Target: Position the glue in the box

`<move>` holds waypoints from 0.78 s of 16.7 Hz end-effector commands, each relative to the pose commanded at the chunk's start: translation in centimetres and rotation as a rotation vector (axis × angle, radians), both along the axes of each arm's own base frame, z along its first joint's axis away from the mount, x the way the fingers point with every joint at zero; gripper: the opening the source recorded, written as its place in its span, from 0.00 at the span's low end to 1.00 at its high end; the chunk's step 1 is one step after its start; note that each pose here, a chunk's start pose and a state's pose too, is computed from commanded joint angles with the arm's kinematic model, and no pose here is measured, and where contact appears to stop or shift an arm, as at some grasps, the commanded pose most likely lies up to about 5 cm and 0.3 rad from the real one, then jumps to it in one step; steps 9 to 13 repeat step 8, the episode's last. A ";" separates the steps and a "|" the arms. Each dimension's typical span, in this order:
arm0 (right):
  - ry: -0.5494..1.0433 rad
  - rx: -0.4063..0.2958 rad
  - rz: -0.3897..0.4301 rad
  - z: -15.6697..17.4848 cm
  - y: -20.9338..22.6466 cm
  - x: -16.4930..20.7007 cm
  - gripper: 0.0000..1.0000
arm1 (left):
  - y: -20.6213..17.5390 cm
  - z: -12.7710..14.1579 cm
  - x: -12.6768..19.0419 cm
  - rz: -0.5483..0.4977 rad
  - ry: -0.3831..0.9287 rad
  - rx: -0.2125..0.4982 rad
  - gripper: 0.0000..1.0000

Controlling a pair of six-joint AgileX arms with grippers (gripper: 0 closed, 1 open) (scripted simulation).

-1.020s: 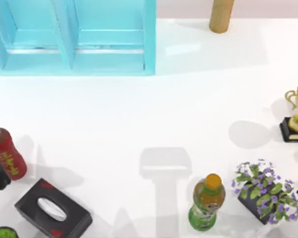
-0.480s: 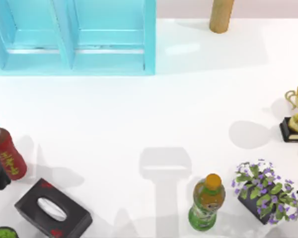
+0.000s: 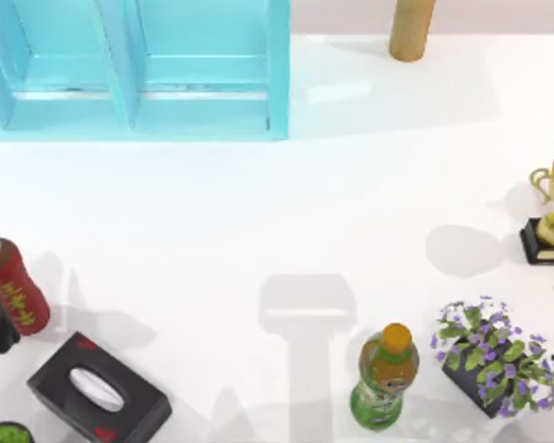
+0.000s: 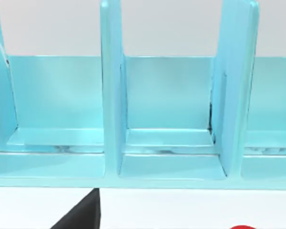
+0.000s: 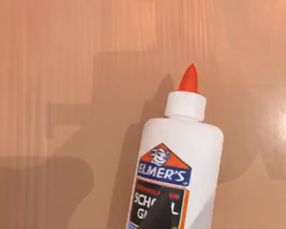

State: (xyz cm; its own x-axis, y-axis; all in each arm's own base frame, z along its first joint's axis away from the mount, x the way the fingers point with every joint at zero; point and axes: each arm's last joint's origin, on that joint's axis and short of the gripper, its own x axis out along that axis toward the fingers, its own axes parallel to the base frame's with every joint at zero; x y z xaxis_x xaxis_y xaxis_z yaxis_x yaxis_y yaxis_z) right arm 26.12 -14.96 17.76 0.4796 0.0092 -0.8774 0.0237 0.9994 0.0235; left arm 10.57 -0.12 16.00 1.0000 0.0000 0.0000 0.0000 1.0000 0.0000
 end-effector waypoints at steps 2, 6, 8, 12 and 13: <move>0.000 0.000 0.000 0.0 0.0 0.0 0.98 | 0.0 0.0 0.0 0.000 0.000 0.000 1.00; 0.000 0.000 0.000 0.0 0.0 0.0 1.00 | 0.0 0.0 0.0 0.000 0.000 0.000 1.00; 0.000 0.000 0.000 0.0 0.0 0.0 1.00 | 0.0 0.0 0.0 0.000 0.000 0.000 1.00; 0.000 0.000 0.000 0.0 0.0 0.0 1.00 | 0.0 0.0 0.0 0.000 0.000 0.000 1.00; 0.000 0.000 0.000 0.0 0.0 0.0 1.00 | 0.0 0.0 0.0 0.000 0.000 0.000 1.00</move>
